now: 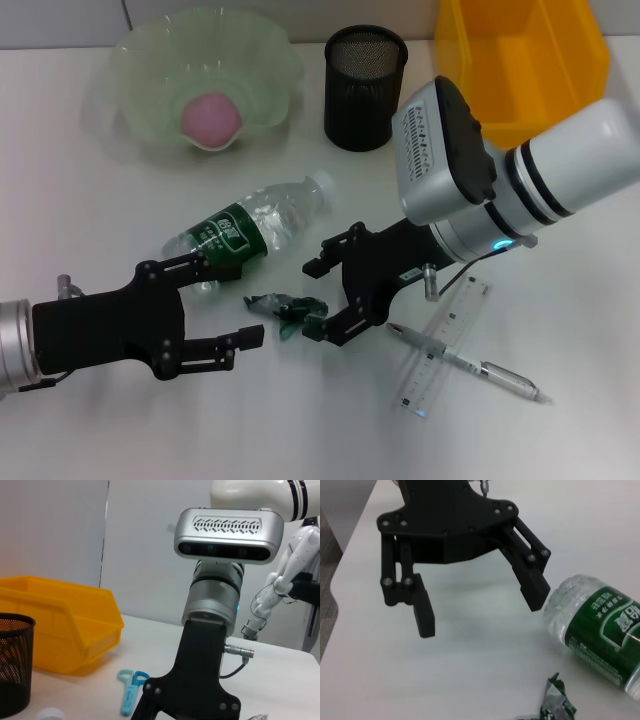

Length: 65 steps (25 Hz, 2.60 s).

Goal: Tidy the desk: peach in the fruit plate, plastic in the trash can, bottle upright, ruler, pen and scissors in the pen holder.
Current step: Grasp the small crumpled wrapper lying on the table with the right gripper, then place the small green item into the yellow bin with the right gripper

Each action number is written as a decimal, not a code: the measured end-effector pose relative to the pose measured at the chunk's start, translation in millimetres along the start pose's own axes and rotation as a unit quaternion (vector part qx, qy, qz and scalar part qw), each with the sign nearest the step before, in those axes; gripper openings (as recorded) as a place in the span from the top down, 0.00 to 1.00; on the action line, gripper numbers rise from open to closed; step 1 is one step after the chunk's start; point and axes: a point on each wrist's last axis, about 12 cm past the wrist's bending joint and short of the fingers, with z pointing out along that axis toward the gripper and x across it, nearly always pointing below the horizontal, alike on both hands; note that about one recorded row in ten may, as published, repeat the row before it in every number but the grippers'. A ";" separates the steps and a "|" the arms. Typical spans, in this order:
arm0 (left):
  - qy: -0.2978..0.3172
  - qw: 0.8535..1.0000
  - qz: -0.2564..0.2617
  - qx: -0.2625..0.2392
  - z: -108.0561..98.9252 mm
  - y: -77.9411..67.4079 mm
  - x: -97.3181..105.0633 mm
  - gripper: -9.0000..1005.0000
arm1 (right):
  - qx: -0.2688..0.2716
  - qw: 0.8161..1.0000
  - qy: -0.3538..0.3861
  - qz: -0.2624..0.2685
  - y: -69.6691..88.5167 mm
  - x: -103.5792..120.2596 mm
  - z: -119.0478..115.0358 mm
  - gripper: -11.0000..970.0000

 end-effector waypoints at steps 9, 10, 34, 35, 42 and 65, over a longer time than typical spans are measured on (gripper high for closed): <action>-0.001 1.000 0.000 0.000 0.0 -0.3 0.0 0.19 | 0.011 1.000 -0.025 0.007 0.4 6.0 4.8 0.35; -0.001 1.000 0.000 0.001 0.1 -0.3 0.0 0.19 | 0.011 1.000 -0.025 0.007 0.4 6.0 4.8 0.37; -0.015 1.000 0.002 0.000 -3.4 -2.0 -1.9 0.19 | -0.029 0.999 -0.021 0.024 8.0 8.7 -26.0 0.99; -0.015 1.000 0.002 0.000 -3.2 -2.0 -1.9 0.19 | -0.027 0.999 -0.019 0.026 8.3 10.0 -33.0 0.99; -0.015 1.000 0.004 0.005 1.2 -1.7 -2.9 0.19 | -0.005 0.998 -0.015 0.053 16.0 25.1 -98.0 0.99; -0.015 0.999 0.013 0.026 21.4 2.7 -10.9 0.19 | 0.163 0.945 -0.259 0.113 40.9 113.1 -158.4 0.99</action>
